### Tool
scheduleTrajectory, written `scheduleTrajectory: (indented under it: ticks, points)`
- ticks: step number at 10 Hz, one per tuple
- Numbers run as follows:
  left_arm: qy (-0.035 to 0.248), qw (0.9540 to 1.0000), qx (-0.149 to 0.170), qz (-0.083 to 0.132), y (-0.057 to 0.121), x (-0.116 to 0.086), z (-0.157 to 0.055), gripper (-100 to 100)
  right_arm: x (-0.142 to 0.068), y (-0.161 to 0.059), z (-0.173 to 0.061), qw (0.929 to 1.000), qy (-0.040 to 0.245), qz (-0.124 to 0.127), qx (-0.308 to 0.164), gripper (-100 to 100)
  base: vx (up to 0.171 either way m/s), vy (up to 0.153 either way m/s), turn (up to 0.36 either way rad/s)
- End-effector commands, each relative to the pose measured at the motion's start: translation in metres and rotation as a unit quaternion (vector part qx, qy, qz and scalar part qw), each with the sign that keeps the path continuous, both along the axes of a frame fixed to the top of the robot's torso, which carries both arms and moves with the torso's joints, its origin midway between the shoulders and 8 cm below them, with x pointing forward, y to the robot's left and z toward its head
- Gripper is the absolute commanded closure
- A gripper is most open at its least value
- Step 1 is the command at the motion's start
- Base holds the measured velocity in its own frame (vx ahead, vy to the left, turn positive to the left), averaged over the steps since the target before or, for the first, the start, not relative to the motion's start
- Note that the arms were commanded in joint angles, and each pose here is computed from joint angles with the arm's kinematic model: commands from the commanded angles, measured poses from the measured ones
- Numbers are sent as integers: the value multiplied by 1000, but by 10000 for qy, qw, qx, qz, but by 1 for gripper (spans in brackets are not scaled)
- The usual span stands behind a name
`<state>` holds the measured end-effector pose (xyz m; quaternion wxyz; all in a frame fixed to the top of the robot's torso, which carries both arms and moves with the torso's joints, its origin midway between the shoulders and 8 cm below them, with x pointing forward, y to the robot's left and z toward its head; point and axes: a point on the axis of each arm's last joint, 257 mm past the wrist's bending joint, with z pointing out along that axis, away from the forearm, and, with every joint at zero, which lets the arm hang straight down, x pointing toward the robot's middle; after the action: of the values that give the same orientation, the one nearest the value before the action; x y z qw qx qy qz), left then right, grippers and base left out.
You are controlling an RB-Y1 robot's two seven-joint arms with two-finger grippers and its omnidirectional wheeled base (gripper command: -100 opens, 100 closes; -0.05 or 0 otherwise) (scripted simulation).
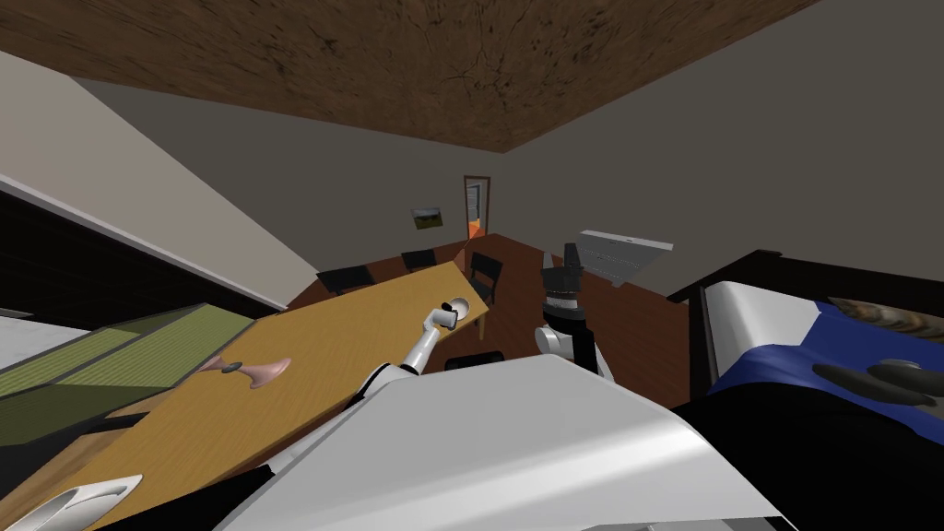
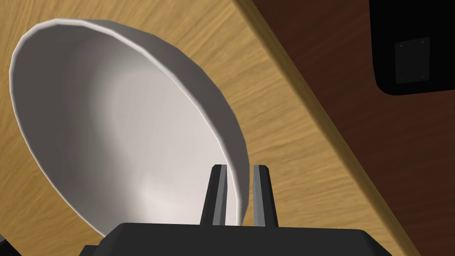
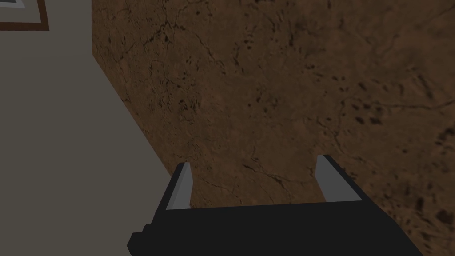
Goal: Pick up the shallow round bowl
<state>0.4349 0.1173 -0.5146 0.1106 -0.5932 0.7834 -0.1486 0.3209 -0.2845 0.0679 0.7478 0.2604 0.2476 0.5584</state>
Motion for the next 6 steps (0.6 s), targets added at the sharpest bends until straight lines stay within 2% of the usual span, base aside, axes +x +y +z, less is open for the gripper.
scheduleTrajectory:
  ticks: [1,2,4,5,6]
  points:
    - [0,10000,0,0,0,0,0,0,0,0,0,10000,0,0,0,0,0,0,0]
    - [-8,10000,0,-29,-3,5,9,100,0,0,0,10000,0,0,0,0,-32,13,37]
    - [7,10000,-1,-56,-6,9,19,100,0,0,0,10000,0,0,0,0,-47,18,33]
    - [-5,10000,-2,-47,-5,7,15,100,0,0,0,10000,0,0,0,0,-17,9,4]
    - [8,10000,1,-46,-5,7,15,0,0,0,0,10000,0,0,0,0,0,0,0]
